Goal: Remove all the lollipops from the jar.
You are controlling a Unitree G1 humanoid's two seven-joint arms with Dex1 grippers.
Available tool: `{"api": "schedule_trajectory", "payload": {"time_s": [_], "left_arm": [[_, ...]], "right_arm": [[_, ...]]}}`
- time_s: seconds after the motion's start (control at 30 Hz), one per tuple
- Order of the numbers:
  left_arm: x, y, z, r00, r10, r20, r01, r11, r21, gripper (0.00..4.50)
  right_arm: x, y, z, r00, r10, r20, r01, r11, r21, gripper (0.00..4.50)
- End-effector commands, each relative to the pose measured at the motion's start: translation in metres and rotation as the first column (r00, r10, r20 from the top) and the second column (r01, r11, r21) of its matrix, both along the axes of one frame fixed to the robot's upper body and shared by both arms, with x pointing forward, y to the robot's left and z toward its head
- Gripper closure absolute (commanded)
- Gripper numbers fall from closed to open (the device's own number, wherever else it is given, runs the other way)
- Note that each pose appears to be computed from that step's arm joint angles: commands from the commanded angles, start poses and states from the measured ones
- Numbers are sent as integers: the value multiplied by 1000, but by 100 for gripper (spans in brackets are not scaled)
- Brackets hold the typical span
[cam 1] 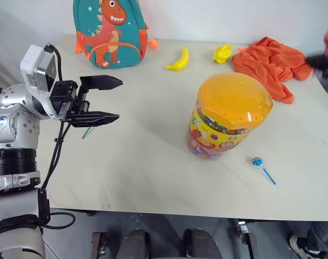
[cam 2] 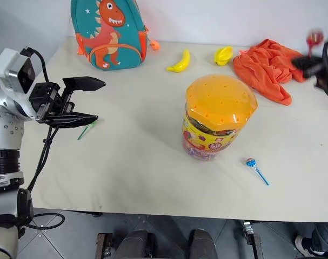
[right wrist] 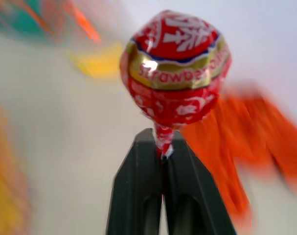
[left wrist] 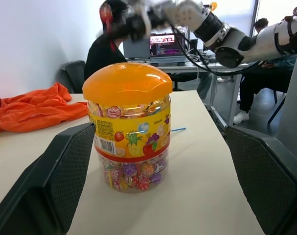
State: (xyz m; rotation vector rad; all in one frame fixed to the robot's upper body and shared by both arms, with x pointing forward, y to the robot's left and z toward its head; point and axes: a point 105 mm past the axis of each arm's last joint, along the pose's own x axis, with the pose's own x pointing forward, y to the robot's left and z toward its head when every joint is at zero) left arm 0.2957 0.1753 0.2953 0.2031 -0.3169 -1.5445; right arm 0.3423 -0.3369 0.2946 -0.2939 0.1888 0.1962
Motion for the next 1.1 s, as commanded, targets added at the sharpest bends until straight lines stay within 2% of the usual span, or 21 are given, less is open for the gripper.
{"api": "schedule_trajectory", "payload": {"time_s": [0.03,0.23,0.4,0.5,0.63,0.7,0.87,1.0,1.1], "left_arm": [[-4,5,5,999,15,28,-16,1000,14,0],[-2,8,4,998,54,19,-54,999,-7,0],[-4,10,-3,997,75,-1,-75,997,15,0],[-5,12,-9,996,91,-19,-90,995,36,0],[3,15,-12,986,160,-56,-159,987,16,0],[14,20,-11,966,246,-78,-248,969,-18,0],[37,32,-34,882,455,-124,-447,890,88,0],[38,29,-38,874,463,-147,-461,886,46,0],[37,30,-47,870,460,-177,-456,888,62,0]], "right_arm": [[-10,-40,-29,982,-158,-106,153,986,-60,448],[-23,-71,-94,922,-262,-285,259,965,-49,448],[-27,-80,-116,900,-302,-314,307,951,-32,448],[-29,-79,-121,900,-299,-316,312,950,-11,385],[-32,-77,-123,904,-296,-309,312,950,1,245],[-35,-75,-120,913,-283,-294,301,954,15,175],[-43,-58,-100,960,-184,-213,197,979,44,7],[-54,-17,-71,996,40,-77,-33,996,89,2],[-62,6,-69,985,166,-49,-162,984,78,2]]}}
